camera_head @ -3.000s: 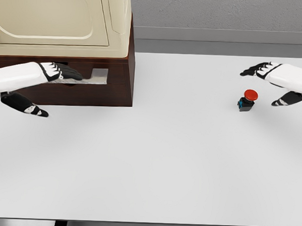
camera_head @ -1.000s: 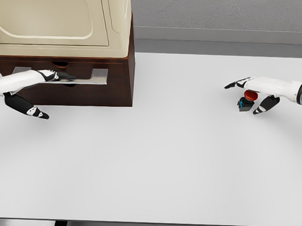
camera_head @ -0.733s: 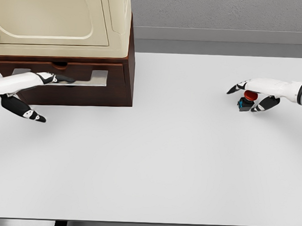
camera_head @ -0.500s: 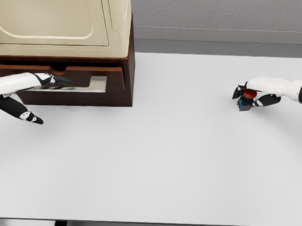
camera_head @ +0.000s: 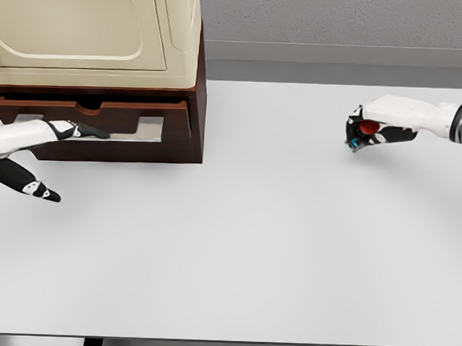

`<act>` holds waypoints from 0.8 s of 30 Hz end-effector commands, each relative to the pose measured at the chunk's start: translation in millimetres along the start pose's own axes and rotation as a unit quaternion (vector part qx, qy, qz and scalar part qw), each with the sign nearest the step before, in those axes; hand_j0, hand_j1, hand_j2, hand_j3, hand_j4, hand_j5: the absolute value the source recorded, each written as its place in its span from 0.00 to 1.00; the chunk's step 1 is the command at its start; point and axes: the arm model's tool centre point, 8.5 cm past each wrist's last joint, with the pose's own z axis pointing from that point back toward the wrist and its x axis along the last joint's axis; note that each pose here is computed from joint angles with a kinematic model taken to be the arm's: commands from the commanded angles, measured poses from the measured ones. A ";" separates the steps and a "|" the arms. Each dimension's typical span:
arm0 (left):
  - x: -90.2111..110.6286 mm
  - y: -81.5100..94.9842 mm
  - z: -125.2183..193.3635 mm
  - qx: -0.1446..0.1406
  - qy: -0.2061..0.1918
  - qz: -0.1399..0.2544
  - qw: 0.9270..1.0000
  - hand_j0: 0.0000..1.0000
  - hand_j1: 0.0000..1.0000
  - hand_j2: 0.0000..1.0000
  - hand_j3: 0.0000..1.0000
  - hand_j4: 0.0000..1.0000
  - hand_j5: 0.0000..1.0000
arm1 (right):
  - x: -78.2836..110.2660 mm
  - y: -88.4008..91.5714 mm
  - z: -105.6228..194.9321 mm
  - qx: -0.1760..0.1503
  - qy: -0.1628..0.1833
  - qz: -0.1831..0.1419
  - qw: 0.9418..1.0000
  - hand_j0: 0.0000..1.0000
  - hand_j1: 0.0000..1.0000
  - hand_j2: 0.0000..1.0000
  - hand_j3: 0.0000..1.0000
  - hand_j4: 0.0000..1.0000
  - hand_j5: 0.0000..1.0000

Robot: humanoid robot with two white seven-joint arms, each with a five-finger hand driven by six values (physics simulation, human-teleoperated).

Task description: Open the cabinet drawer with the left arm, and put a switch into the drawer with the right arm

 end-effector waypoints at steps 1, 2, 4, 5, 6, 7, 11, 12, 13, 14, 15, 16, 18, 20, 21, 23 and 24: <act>3.4 4.1 2.9 0.006 -0.002 0.002 1.000 1.00 1.00 1.00 1.00 1.00 1.00 | 20.0 -12.5 -0.8 -0.011 -0.029 0.019 0.999 0.38 0.38 0.38 0.38 0.38 0.38; 2.6 5.5 3.3 0.009 -0.001 0.002 1.000 1.00 1.00 1.00 1.00 1.00 1.00 | 26.6 -16.6 0.7 -0.014 -0.037 0.028 0.999 0.38 0.38 0.38 0.38 0.38 0.38; -1.8 6.7 4.7 0.014 0.004 0.004 1.000 1.00 1.00 1.00 1.00 1.00 1.00 | 40.4 -28.9 4.6 -0.025 -0.058 0.039 0.997 0.38 0.38 0.38 0.38 0.38 0.38; -5.0 6.7 5.1 0.017 0.008 0.007 1.000 1.00 1.00 1.00 1.00 1.00 1.00 | 46.1 -35.2 6.0 -0.032 -0.066 0.043 0.996 0.38 0.38 0.38 0.38 0.38 0.38; -8.3 5.8 6.3 0.017 0.013 0.008 1.000 1.00 1.00 1.00 1.00 1.00 1.00 | 51.5 -38.1 9.3 -0.035 -0.073 0.048 0.996 0.38 0.38 0.38 0.38 0.38 0.38; -10.3 4.7 6.8 0.016 0.016 0.009 1.000 1.00 1.00 1.00 1.00 1.00 1.00 | 57.9 -45.0 9.3 -0.041 -0.084 0.052 0.994 0.38 0.38 0.38 0.38 0.38 0.38; -14.5 2.4 6.7 0.016 0.020 0.012 1.000 1.00 1.00 1.00 1.00 1.00 1.00 | 80.4 -68.2 20.0 -0.062 -0.114 0.072 0.989 0.38 0.38 0.38 0.38 0.38 0.38; -14.6 1.7 6.0 0.015 0.020 0.013 1.000 1.00 1.00 1.00 1.00 1.00 1.00 | 86.1 -72.9 20.9 -0.066 -0.121 0.078 0.987 0.38 0.38 0.38 0.38 0.38 0.38; -15.5 0.5 4.5 0.016 0.018 0.015 1.000 1.00 1.00 1.00 1.00 1.00 1.00 | 90.5 -74.1 22.8 -0.067 -0.127 0.080 0.986 0.38 0.38 0.38 0.38 0.38 0.38; -15.8 -0.3 4.1 0.016 0.018 0.016 1.000 1.00 1.00 1.00 1.00 1.00 1.00 | 94.6 -79.2 23.3 -0.072 -0.132 0.084 0.985 0.38 0.38 0.38 0.38 0.38 0.38; -15.9 -1.0 3.5 0.015 0.017 0.017 1.000 1.00 1.00 1.00 1.00 1.00 1.00 | 98.9 -83.8 24.0 -0.077 -0.140 0.085 0.984 0.38 0.38 0.38 0.38 0.38 0.38; -16.2 -1.5 2.2 0.016 0.016 0.018 1.000 1.00 1.00 1.00 1.00 1.00 1.00 | 102.0 -89.0 25.2 -0.082 -0.144 0.087 0.982 0.38 0.38 0.38 0.38 0.38 0.38; -16.2 -4.4 -3.1 0.017 0.009 0.021 1.000 1.00 1.00 1.00 1.00 1.00 1.00 | 112.3 -97.0 26.5 -0.090 -0.159 0.094 0.979 0.38 0.38 0.38 0.38 0.38 0.38; -16.3 -7.6 -5.6 0.014 0.006 0.025 1.000 1.00 1.00 1.00 1.00 1.00 1.00 | 128.1 -107.3 29.2 -0.100 -0.182 0.102 0.973 0.38 0.38 0.38 0.38 0.38 0.38; -16.3 -7.6 -5.6 0.014 0.006 0.025 1.000 1.00 1.00 1.00 1.00 1.00 1.00 | 131.6 -110.7 31.5 -0.103 -0.186 0.105 0.971 0.38 0.38 0.38 0.38 0.38 0.38; -16.6 -8.7 -5.6 0.013 0.006 0.026 1.000 1.00 1.00 1.00 1.00 1.00 1.00 | 135.9 -114.5 34.2 -0.108 -0.194 0.105 0.970 0.38 0.38 0.38 0.38 0.38 0.38; -17.4 -11.1 -5.5 0.012 0.007 0.029 0.999 1.00 1.00 1.00 1.00 1.00 1.00 | 138.0 -115.6 35.0 -0.109 -0.198 0.104 0.969 0.38 0.38 0.38 0.38 0.38 0.38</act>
